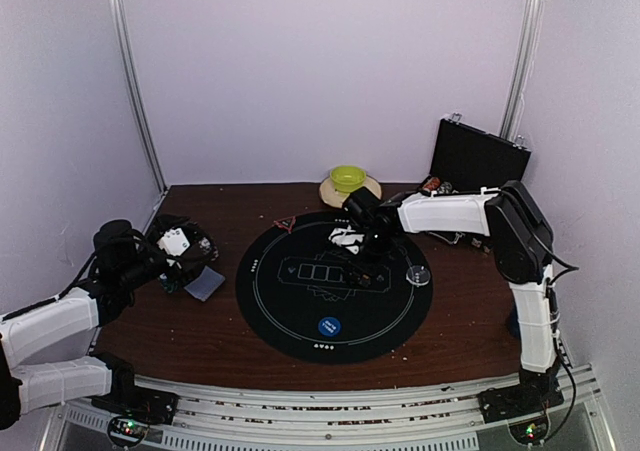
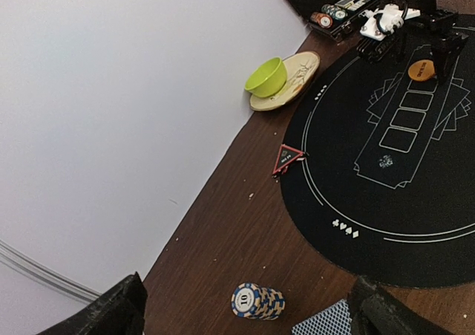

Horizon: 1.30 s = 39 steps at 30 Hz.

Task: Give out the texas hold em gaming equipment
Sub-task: Pick up the big blind button from the poker table mat.

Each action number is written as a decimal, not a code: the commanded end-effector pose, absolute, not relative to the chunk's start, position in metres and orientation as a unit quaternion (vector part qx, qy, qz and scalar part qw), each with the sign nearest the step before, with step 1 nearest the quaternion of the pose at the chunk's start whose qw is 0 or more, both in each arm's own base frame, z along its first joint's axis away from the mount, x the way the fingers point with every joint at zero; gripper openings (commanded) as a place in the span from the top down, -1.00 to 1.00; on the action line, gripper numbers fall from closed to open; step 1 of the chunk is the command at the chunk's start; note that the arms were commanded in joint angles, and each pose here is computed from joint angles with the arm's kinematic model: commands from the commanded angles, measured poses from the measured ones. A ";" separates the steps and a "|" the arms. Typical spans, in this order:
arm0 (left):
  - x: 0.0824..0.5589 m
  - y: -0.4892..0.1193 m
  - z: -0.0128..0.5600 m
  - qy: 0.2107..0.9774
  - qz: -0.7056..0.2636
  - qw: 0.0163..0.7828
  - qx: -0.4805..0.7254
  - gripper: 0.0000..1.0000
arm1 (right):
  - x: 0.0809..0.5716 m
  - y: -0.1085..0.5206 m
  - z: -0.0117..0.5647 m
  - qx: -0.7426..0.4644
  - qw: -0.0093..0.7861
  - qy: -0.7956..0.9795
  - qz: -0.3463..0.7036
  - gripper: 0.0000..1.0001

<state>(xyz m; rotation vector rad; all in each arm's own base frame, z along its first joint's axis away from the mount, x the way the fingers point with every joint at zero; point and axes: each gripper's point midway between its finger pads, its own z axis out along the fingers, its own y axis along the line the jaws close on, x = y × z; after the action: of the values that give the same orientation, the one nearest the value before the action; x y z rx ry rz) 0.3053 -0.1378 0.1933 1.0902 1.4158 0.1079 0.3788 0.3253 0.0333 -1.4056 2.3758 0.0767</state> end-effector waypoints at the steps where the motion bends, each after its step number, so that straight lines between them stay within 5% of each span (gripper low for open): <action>1: 0.305 -0.138 0.190 0.613 0.048 0.626 0.479 -0.96 | 0.381 0.325 0.025 -0.480 0.174 0.859 0.034 -0.81; 39: 0.304 -0.138 0.189 0.612 0.047 0.624 0.484 -0.96 | 0.361 0.316 0.012 -0.483 0.099 0.865 0.093 -0.39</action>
<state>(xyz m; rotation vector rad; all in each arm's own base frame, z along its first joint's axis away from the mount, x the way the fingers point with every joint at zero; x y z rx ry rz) 0.3052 -0.1386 0.1916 1.1012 1.4132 0.1087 0.3762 0.3180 0.0258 -1.3860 2.4957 0.2358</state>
